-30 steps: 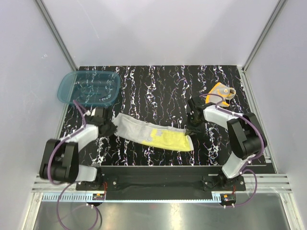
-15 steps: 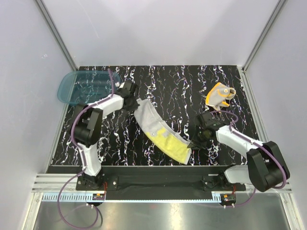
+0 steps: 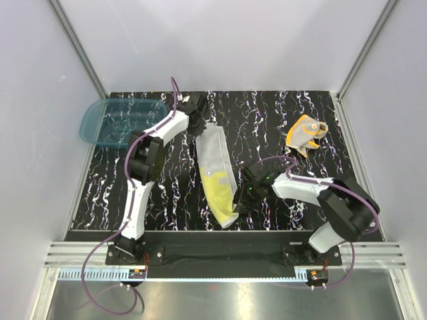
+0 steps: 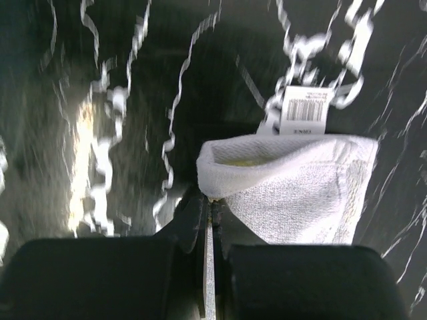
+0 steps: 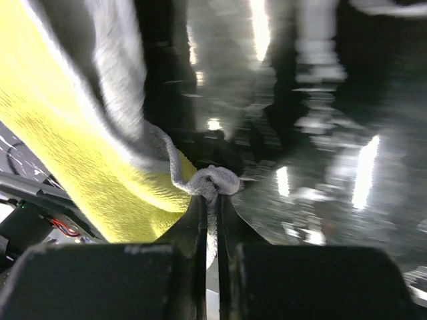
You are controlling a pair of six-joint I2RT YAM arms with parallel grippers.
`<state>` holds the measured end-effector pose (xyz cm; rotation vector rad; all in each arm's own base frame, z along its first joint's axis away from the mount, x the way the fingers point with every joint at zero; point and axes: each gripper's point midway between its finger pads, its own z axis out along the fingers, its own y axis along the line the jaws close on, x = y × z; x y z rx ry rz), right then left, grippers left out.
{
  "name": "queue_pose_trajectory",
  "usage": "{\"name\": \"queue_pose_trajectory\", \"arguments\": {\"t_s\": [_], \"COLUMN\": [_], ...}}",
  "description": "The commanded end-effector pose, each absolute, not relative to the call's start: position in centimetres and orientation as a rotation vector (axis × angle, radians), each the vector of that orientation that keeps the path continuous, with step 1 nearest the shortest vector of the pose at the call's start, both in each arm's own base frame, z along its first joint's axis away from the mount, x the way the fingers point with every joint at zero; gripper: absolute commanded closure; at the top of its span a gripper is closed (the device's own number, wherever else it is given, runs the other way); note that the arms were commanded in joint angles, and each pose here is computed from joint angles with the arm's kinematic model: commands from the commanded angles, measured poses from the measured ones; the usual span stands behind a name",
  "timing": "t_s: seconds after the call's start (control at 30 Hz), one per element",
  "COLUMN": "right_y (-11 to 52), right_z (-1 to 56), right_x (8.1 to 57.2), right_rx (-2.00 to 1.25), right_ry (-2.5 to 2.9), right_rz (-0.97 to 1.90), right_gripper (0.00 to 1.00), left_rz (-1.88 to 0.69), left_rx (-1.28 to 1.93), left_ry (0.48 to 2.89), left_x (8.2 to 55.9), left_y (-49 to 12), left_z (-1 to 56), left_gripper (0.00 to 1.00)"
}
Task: Roll the towels
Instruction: Fold the towel
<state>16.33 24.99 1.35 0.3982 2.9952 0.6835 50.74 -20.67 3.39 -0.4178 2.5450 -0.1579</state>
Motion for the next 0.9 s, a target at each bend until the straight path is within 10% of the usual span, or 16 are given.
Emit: {"name": "queue_pose_trajectory", "arguments": {"t_s": [0.0,0.1,0.27,0.4,0.7,0.87], "right_y": [27.8,28.8,31.3,31.4,28.9,27.8], "right_z": [1.7,1.0,1.1,2.8,9.1,10.8], "right_x": [15.8,14.0,10.8,9.8,11.7,13.7], "right_rx": [0.386,0.416,0.307,0.232,0.085,-0.044], "right_ry": [3.010,3.038,3.072,3.055,2.827,2.694], "right_rz": [0.689,0.685,0.672,0.563,0.402,0.366], "right_gripper": [1.00,0.97,0.27,0.06,0.06,0.04], "left_rz": [-0.081,-0.078,-0.076,-0.070,-0.146,-0.083], "left_rx": [-0.422,-0.431,-0.431,-0.405,-0.335,-0.385], "left_ry": [2.525,2.513,2.504,2.506,2.435,2.350], "left_x": [52.8,53.8,54.7,55.3,54.2,52.1], "left_y": [-18.1,-17.2,-16.1,-15.6,-15.1,-13.0], "left_z": [5.0,5.5,5.4,5.3,10.7,16.9], "left_gripper": [1.00,1.00,1.00,0.95,0.08,0.07]}}
